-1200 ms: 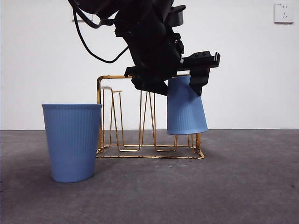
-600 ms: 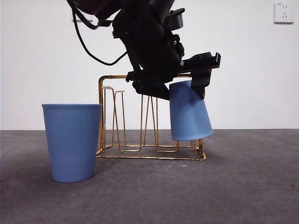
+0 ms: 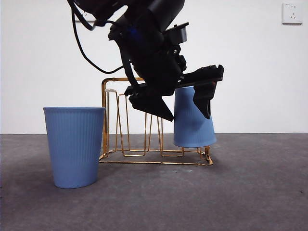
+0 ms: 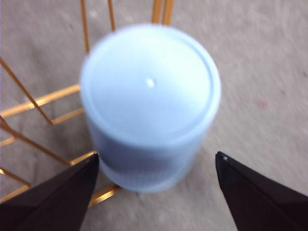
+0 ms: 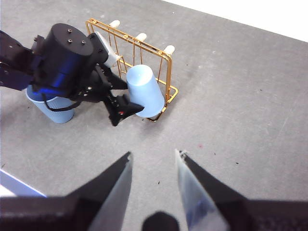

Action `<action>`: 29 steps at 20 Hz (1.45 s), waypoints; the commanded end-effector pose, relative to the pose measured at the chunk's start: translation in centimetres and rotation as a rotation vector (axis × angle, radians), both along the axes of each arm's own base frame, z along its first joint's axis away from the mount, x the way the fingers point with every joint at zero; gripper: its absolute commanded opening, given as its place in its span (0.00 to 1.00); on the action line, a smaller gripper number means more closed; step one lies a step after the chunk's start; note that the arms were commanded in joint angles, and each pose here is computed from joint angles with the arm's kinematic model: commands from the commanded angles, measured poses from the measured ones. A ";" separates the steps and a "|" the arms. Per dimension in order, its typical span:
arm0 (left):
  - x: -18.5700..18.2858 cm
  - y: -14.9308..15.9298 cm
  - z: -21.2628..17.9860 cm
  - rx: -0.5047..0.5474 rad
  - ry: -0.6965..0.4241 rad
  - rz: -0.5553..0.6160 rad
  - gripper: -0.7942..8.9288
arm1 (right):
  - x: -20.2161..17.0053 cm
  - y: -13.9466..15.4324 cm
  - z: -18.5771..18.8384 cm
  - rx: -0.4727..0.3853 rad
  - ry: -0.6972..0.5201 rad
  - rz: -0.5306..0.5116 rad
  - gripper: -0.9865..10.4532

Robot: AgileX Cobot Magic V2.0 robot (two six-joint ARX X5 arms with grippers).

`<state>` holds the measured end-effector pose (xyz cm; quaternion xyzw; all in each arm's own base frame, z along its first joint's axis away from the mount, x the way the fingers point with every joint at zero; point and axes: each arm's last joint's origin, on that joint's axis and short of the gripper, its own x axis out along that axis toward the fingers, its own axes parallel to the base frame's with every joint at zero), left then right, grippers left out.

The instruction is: Pick up cup 1,put cup 1 in the cup rack,pick up cup 2,put cup 2 in the cup rack

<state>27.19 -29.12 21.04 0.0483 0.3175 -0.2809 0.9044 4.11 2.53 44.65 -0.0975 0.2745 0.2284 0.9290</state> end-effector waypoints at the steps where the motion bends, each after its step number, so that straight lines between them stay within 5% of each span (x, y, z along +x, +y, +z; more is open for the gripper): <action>1: -0.4 0.3 1.2 -0.029 0.009 -0.023 0.50 | -0.1 0.0 -0.4 -0.022 0.022 0.008 0.22; 13: -4.9 3.5 8.1 -0.232 0.242 -0.305 0.50 | 0.7 0.7 -0.4 -0.001 0.059 0.018 0.22; 17: -8.7 7.8 13.7 -0.255 0.131 -0.309 0.50 | 3.5 3.3 -0.2 0.073 0.109 0.142 0.23; 21: -13.7 14.1 18.0 -0.223 -0.023 -0.192 0.50 | 8.8 7.9 -0.9 0.147 0.197 0.291 0.26; 24: -17.4 18.5 19.5 -0.212 -0.099 -0.097 0.50 | 14.0 12.2 -3.4 0.177 0.309 0.376 0.44; 29: -21.2 23.2 19.9 -0.190 -0.160 0.006 0.50 | 20.2 19.4 -9.5 0.178 0.434 0.389 0.45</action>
